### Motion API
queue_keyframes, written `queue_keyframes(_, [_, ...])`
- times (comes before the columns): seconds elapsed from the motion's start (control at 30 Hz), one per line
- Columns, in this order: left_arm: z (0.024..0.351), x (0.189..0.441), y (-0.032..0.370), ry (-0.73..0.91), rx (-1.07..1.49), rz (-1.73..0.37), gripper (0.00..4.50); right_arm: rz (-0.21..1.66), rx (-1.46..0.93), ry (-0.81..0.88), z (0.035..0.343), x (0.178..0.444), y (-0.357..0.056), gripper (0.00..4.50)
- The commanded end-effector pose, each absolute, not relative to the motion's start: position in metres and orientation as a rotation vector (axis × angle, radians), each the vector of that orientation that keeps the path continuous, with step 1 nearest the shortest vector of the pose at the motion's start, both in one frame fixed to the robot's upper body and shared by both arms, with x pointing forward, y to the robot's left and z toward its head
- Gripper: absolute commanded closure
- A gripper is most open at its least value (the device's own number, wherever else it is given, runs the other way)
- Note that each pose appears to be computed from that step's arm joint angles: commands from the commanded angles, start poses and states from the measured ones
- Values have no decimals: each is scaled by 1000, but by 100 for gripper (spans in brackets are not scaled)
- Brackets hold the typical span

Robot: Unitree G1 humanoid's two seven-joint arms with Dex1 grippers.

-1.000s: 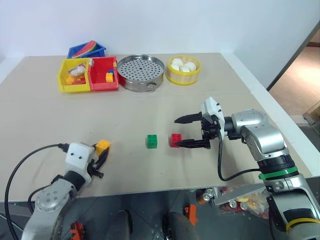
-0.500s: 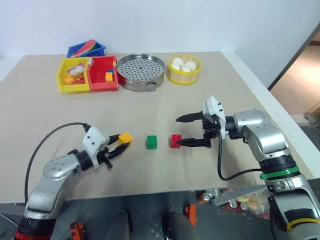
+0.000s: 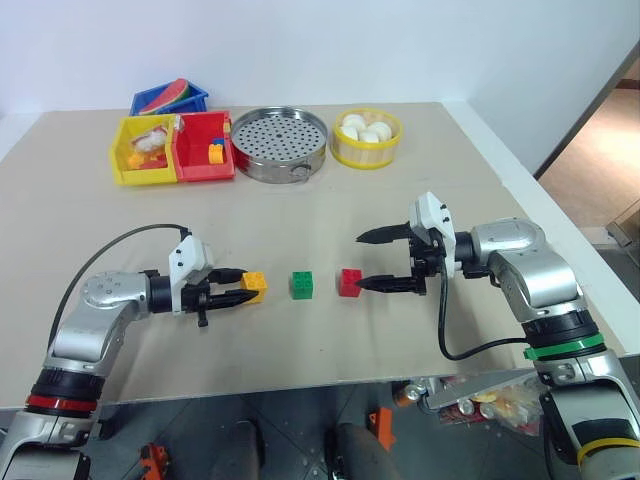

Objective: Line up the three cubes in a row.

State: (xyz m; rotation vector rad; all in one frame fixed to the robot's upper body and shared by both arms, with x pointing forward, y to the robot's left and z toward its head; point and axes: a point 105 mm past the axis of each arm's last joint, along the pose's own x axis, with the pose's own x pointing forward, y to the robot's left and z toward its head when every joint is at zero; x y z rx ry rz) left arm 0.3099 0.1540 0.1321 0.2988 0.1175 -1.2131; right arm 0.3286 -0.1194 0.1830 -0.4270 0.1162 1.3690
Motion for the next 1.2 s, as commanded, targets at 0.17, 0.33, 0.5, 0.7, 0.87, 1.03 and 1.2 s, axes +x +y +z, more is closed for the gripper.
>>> queue_keyframes(0.17, [133, 313, 149, 84, 361, -1284, 321, 1345, -461, 60, 199, 327, -123, 0])
queue_keyframes(0.33, [126, 314, 150, 95, 375, -1291, 321, 1340, -464, 67, 200, 326, -124, 0])
queue_keyframes(0.5, [122, 315, 154, 99, 412, -1268, 321, 1340, -467, 73, 200, 324, -126, 0])
queue_keyframes(0.7, [124, 319, 164, 87, 405, -1222, 321, 1343, -471, 76, 200, 324, -126, 0])
queue_keyframes(0.87, [119, 316, 167, 109, 418, -1224, 321, 1347, -475, 76, 200, 324, -126, 0])
queue_keyframes(1.03, [115, 312, 173, 146, 451, -1243, 321, 1349, -476, 77, 200, 324, -126, 0])
queue_keyframes(1.2, [118, 313, 177, 157, 458, -1250, 218, 1350, -477, 80, 200, 324, -127, 0])
